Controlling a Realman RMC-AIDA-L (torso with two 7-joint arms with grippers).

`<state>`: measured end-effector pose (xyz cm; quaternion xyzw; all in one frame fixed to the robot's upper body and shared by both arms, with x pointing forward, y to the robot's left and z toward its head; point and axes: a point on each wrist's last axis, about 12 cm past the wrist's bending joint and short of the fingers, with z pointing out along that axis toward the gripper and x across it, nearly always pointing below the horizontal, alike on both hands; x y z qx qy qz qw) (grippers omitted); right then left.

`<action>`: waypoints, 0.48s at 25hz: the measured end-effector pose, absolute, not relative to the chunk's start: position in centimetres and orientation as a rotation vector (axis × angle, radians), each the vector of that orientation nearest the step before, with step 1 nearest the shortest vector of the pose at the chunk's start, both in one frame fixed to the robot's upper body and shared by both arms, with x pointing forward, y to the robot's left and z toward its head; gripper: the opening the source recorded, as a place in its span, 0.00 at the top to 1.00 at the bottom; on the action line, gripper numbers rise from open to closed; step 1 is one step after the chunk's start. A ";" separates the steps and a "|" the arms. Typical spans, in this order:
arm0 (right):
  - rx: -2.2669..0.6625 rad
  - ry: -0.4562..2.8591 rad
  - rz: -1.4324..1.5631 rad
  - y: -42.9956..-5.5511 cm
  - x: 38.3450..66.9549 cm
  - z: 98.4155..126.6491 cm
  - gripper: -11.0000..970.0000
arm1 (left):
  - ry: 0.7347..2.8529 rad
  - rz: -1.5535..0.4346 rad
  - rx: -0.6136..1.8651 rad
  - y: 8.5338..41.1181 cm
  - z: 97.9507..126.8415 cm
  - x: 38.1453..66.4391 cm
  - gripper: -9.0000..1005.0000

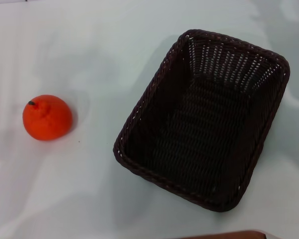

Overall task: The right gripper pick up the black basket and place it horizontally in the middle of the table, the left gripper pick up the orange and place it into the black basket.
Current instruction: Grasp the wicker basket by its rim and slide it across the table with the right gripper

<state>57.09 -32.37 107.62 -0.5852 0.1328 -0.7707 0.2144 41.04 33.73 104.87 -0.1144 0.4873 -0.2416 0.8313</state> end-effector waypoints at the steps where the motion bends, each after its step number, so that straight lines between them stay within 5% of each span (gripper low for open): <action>1: -1.623 0.369 -2.138 -32.4 57.1 107.6 0.05 | 1.033 -0.512 -0.243 33.7 104.9 41.0 0.12; 12: -1.639 0.318 -2.119 -32.2 57.3 107.8 0.05 | 1.034 -0.512 -0.243 33.7 104.9 41.0 0.12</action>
